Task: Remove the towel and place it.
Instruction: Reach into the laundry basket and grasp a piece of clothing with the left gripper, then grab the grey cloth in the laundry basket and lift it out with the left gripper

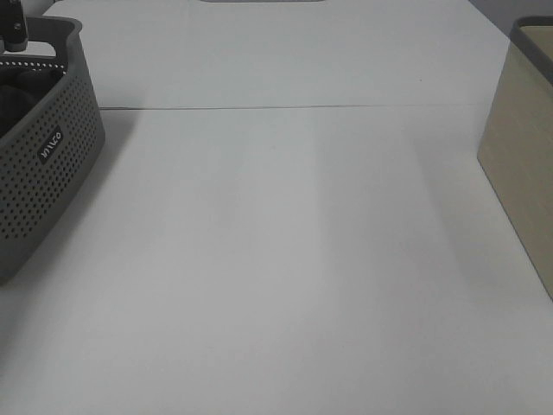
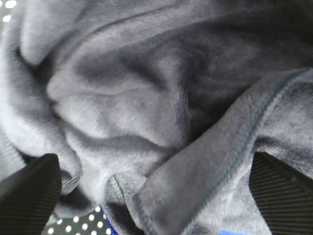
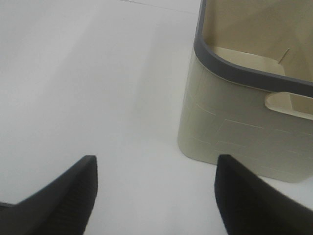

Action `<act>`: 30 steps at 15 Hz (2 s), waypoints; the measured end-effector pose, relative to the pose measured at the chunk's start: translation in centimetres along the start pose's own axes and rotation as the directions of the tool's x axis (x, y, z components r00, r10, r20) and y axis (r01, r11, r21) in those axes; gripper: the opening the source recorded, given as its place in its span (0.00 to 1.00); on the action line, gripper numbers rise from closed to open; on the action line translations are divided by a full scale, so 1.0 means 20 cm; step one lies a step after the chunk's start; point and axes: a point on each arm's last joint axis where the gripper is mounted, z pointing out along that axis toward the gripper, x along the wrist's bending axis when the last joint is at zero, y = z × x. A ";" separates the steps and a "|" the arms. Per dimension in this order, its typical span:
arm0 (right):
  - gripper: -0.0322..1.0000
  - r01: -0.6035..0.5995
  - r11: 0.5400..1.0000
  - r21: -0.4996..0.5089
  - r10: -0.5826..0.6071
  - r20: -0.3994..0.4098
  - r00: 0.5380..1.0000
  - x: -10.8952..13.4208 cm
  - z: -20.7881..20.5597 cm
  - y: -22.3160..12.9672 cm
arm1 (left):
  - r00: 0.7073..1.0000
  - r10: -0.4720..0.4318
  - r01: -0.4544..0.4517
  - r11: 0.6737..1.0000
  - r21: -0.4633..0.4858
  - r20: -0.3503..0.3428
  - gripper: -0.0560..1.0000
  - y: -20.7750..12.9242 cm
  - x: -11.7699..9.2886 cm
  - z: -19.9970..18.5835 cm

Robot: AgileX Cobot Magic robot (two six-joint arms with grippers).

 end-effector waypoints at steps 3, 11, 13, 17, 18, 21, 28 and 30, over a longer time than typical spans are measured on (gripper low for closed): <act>0.68 0.000 1.000 0.000 0.000 0.000 1.000 0.00 0.00 0.00 | 1.000 0.022 -0.022 1.000 0.009 -0.002 0.90 0.00 0.00 0.01; 0.68 0.000 1.000 0.000 0.000 0.000 1.000 0.00 0.00 0.00 | 0.996 -0.046 0.045 0.999 0.019 0.076 0.18 -0.01 -0.03 0.01; 0.68 0.000 1.000 0.000 0.000 0.000 1.000 0.00 0.00 0.00 | 0.991 -0.104 0.103 0.995 0.019 0.082 0.16 0.00 -0.04 0.01; 0.68 0.000 1.000 0.000 0.000 0.000 1.000 0.00 0.00 0.00 | 0.989 -0.122 0.121 0.992 0.018 0.077 0.10 0.00 -0.03 0.01; 0.68 0.000 1.000 0.000 0.000 0.000 1.000 0.00 0.00 0.00 | 0.989 -0.122 0.121 0.992 0.018 0.077 0.05 0.00 -0.03 0.01; 0.68 0.000 1.000 0.000 0.000 0.000 1.000 0.00 0.00 0.00 | 0.989 -0.141 0.141 0.990 0.013 0.049 0.05 0.00 -0.02 -0.08; 0.68 0.000 1.000 0.000 0.000 0.000 1.000 0.00 0.00 0.00 | 0.965 -0.182 0.151 0.974 -0.168 -0.188 0.05 0.13 -0.08 -0.84; 0.68 0.000 1.000 0.000 0.000 0.000 1.000 0.00 0.00 0.00 | 0.943 -0.199 0.139 0.963 -0.229 -0.267 0.05 0.14 -0.13 -1.07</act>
